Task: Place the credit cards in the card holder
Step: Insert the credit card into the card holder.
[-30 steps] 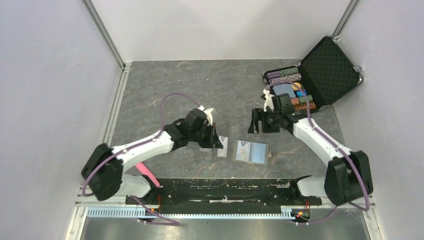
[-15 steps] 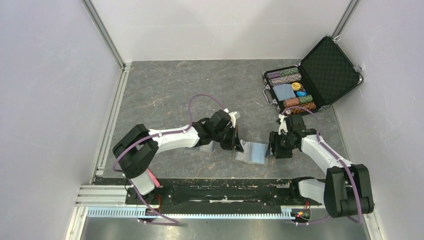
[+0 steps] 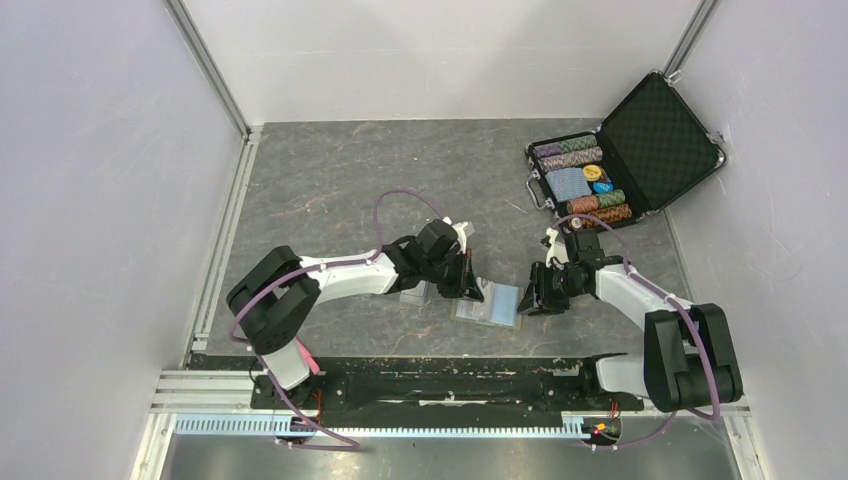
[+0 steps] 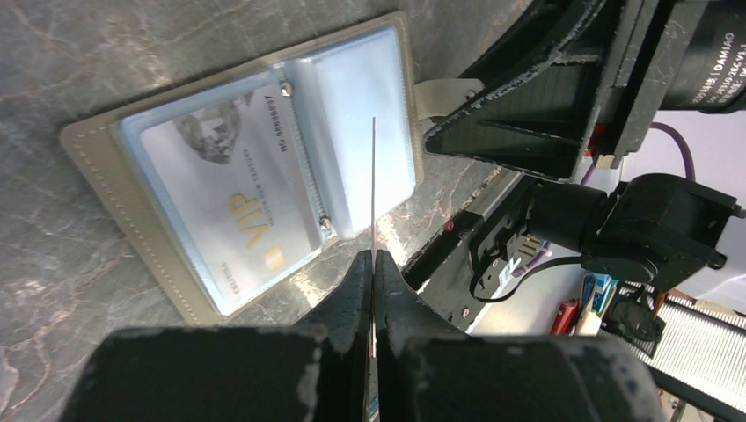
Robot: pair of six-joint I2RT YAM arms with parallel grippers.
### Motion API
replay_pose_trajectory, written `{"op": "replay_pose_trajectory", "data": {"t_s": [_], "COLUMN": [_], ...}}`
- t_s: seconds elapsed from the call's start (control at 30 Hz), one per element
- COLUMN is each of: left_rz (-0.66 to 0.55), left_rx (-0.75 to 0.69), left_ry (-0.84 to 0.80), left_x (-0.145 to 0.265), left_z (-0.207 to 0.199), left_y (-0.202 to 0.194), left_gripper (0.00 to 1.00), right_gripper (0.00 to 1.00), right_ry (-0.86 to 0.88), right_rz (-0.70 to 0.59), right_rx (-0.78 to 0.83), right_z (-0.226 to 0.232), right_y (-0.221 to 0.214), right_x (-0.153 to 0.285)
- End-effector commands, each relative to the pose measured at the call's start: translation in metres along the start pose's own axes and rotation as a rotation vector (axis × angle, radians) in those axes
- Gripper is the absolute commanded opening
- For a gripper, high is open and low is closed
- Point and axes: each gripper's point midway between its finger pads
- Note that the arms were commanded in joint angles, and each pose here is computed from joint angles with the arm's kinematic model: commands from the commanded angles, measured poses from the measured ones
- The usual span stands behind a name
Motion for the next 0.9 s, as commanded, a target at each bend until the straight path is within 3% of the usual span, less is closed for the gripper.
{"op": "replay_pose_trajectory", "data": {"t_s": [0.0, 0.5, 0.87], "left_rz": [-0.023, 0.031, -0.008], "left_rx": [0.023, 0.047, 0.071], "left_ry": [-0.017, -0.009, -0.038], "left_x": [0.0, -0.021, -0.013], "left_z": [0.006, 0.024, 0.017], "left_y": [0.008, 0.004, 0.017], "left_gripper": [0.02, 0.02, 0.02], "right_gripper": [0.38, 0.32, 0.25], "right_ry": [0.003, 0.001, -0.005], "right_rz": [0.005, 0.019, 0.025], "right_rx": [0.016, 0.023, 0.023], "right_z": [-0.002, -0.005, -0.006], "right_y": [-0.004, -0.011, -0.012], "right_x": [-0.005, -0.006, -0.007]}}
Point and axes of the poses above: each gripper's point midway between its finger pads, its own x axis back along the fingers, its own z axis along the line the jaws close on, y = z × x, and after that the axes turned 3 degrees about x, right-handed
